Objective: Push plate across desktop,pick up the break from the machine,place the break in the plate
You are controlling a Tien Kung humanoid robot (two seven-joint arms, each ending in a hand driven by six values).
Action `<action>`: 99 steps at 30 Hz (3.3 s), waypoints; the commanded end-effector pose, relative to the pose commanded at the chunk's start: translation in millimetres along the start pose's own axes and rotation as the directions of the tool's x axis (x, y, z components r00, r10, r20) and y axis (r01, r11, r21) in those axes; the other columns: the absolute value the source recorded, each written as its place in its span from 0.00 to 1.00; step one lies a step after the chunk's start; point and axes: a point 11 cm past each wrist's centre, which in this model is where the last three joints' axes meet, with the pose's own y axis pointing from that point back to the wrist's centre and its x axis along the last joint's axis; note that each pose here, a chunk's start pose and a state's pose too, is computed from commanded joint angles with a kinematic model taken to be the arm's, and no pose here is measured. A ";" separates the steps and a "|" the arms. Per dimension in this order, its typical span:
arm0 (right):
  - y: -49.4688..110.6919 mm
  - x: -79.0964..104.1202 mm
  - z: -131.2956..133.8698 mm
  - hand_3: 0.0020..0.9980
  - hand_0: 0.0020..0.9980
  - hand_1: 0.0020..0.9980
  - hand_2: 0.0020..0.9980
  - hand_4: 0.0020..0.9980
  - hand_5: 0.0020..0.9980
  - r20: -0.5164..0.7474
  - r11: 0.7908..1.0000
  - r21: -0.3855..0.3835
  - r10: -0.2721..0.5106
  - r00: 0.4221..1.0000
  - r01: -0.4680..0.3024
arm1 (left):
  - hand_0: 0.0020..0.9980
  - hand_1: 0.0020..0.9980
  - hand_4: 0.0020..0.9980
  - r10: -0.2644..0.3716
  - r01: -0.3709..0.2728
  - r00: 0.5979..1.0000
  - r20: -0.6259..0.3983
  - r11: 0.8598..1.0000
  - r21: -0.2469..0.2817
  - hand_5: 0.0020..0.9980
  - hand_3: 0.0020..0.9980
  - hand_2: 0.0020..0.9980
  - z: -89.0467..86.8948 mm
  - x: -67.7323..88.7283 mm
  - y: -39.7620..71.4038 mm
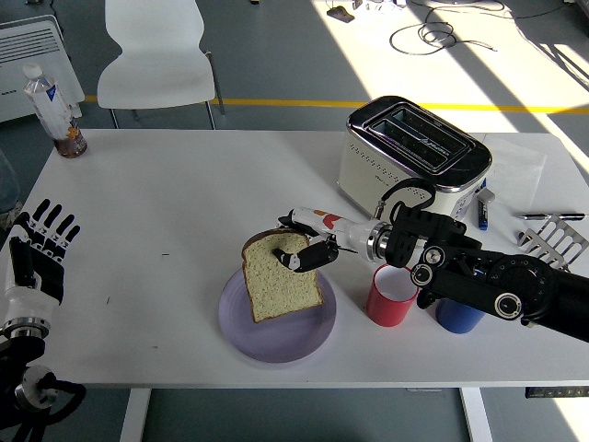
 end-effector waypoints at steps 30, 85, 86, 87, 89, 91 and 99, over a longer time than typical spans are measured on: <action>-11.0 2.6 18.6 0.92 0.79 0.80 0.86 0.71 0.26 -0.115 0.998 -0.017 0.055 0.992 -0.057 | 0.80 0.82 0.51 0.002 -0.003 1.000 -0.014 1.000 -0.020 1.00 0.87 0.89 4.3 -2.7 -3.0; 227.4 142.3 110.0 0.82 0.81 0.79 0.82 0.56 0.53 0.919 0.499 -0.134 0.385 0.080 -0.856 | 0.80 0.82 0.50 -0.012 0.012 1.000 0.014 0.999 -0.035 1.00 0.87 0.89 18.2 1.7 -0.4; 232.0 139.8 118.6 0.82 0.81 0.79 0.82 0.56 0.53 0.918 0.485 -0.162 0.394 0.050 -0.859 | 0.80 0.82 0.50 -0.014 0.014 1.000 0.016 0.999 -0.035 1.00 0.87 0.89 19.3 1.9 -0.6; 235.3 134.8 129.1 0.82 0.81 0.79 0.82 0.56 0.53 0.915 0.478 -0.195 0.404 0.018 -0.857 | 0.80 0.82 0.50 -0.014 0.015 1.000 0.018 0.999 -0.038 1.00 0.87 0.89 20.8 2.2 -0.9; 239.2 127.8 141.7 0.82 0.82 0.80 0.82 0.55 0.57 0.909 0.472 -0.234 0.416 -0.019 -0.850 | 0.80 0.83 0.51 -0.013 0.014 1.000 0.019 0.999 -0.041 1.00 0.87 0.89 22.4 2.6 -1.3; 240.0 118.1 154.1 0.82 0.82 0.80 0.82 0.55 0.57 0.904 0.474 -0.271 0.423 -0.053 -0.838 | 0.80 0.83 0.51 -0.012 0.013 1.000 0.017 0.999 -0.046 1.00 0.87 0.89 23.9 2.7 -2.0; 241.9 102.4 174.4 0.82 0.82 0.80 0.83 0.55 0.59 0.895 0.471 -0.328 0.432 -0.110 -0.819 | 0.80 0.83 0.51 -0.019 0.020 1.000 0.010 0.999 -0.048 1.00 0.87 0.89 24.1 -2.0 -4.2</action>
